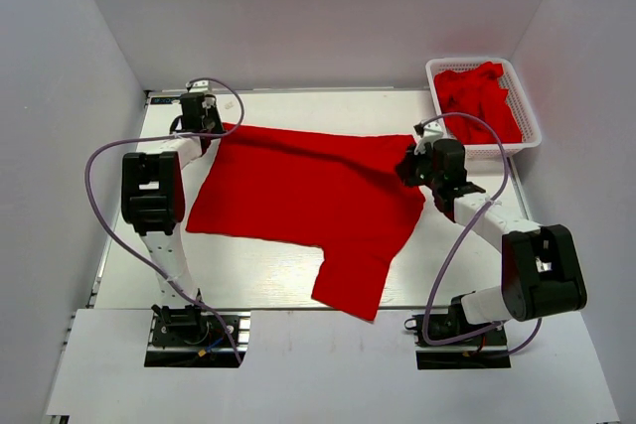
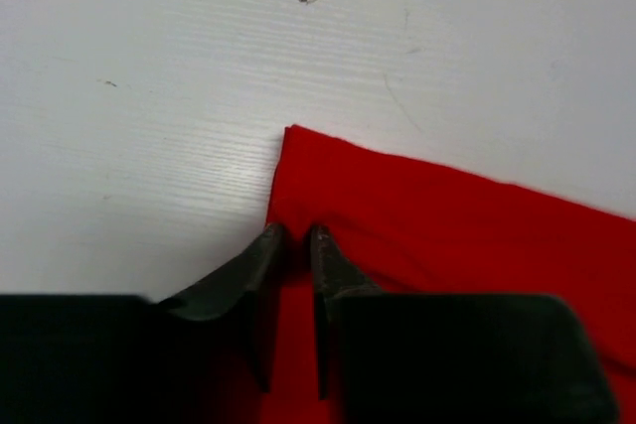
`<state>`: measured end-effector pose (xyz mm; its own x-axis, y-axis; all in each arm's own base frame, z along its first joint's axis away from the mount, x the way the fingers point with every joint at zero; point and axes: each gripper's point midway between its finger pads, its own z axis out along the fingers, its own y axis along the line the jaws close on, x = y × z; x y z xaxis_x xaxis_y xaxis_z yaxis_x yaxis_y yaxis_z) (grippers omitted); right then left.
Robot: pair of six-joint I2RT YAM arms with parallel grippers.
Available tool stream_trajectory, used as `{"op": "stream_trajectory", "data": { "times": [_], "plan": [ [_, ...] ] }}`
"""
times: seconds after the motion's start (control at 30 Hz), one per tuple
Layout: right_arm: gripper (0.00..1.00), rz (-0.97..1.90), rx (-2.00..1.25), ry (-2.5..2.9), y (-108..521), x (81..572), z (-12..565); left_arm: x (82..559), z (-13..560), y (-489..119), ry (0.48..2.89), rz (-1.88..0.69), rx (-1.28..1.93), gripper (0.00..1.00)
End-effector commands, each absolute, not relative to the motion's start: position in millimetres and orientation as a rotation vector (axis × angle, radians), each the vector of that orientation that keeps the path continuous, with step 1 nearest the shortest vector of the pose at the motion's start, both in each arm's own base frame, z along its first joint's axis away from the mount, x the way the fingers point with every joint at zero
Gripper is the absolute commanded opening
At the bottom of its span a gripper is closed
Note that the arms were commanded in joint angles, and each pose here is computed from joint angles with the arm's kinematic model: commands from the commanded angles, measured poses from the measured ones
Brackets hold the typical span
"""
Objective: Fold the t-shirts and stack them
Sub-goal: Fold the flattened tshirt in 1/3 of the way
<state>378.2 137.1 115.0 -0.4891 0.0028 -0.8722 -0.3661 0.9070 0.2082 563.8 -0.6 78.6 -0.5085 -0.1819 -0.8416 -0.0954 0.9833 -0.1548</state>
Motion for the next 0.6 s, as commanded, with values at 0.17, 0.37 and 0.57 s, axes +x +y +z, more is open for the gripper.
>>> {"op": "stream_trajectory", "data": {
  "times": [0.17,0.37,0.57],
  "plan": [
    [0.43,0.645,-0.426,2.191,163,324,81,529,112,40,2.153,0.069,-0.365,0.78],
    [0.9,0.544,-0.372,2.238,143,310,88,512,149,72,2.106,0.201,-0.497,1.0],
    [0.9,0.557,-0.283,2.151,150,343,117,539,164,24,2.074,-0.074,-0.317,1.0]
  ]
}}
